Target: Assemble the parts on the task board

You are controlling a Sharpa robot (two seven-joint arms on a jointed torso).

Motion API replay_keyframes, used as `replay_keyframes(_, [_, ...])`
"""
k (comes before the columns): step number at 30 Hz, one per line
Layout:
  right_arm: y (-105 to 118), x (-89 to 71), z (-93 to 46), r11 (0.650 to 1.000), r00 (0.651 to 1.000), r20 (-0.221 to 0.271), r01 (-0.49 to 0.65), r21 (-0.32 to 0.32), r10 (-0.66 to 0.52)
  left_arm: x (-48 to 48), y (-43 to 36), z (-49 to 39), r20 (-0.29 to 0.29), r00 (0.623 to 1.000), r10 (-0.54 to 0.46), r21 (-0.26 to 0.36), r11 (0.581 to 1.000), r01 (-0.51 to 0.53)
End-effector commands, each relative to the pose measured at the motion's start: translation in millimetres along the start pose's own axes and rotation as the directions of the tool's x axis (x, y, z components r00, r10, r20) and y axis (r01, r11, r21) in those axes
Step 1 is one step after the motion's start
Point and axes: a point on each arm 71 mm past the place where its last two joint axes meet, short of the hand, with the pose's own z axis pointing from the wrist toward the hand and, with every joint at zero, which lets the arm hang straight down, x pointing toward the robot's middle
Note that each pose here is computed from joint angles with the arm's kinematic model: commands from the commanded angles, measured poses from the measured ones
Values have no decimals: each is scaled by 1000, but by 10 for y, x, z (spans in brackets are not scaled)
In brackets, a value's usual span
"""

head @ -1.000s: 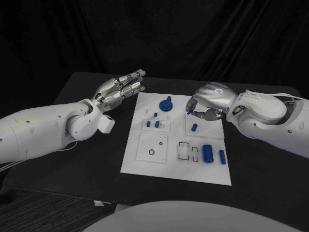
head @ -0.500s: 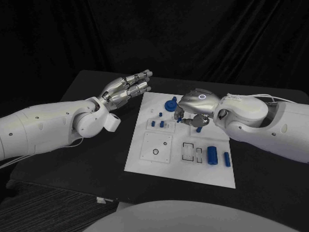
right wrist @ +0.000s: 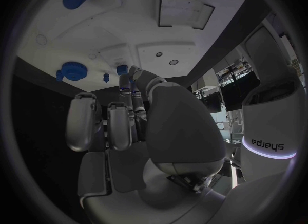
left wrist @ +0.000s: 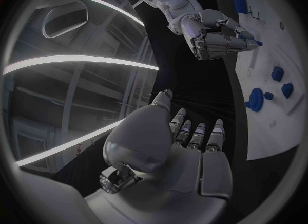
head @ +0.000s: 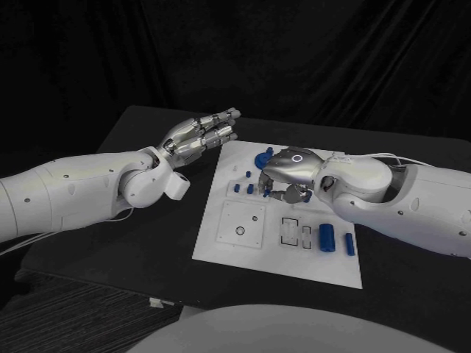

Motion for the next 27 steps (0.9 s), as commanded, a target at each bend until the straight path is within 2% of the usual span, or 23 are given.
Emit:
replay_keyframes(1, [27, 27, 23, 1000, 1000, -11, 2, 7, -2, 22, 5, 11, -13, 1000, -18, 3, 1000, 18])
replay_keyframes(17, [183, 84, 92, 1000, 1000, -15, -17, -15, 17, 24, 16, 12, -17, 1000, -22, -5, 1000, 22])
replay_keyframes(27, [253, 101, 87, 999, 999, -21, -27, -17, 27, 27, 28, 11, -20, 999, -25, -8, 1000, 25])
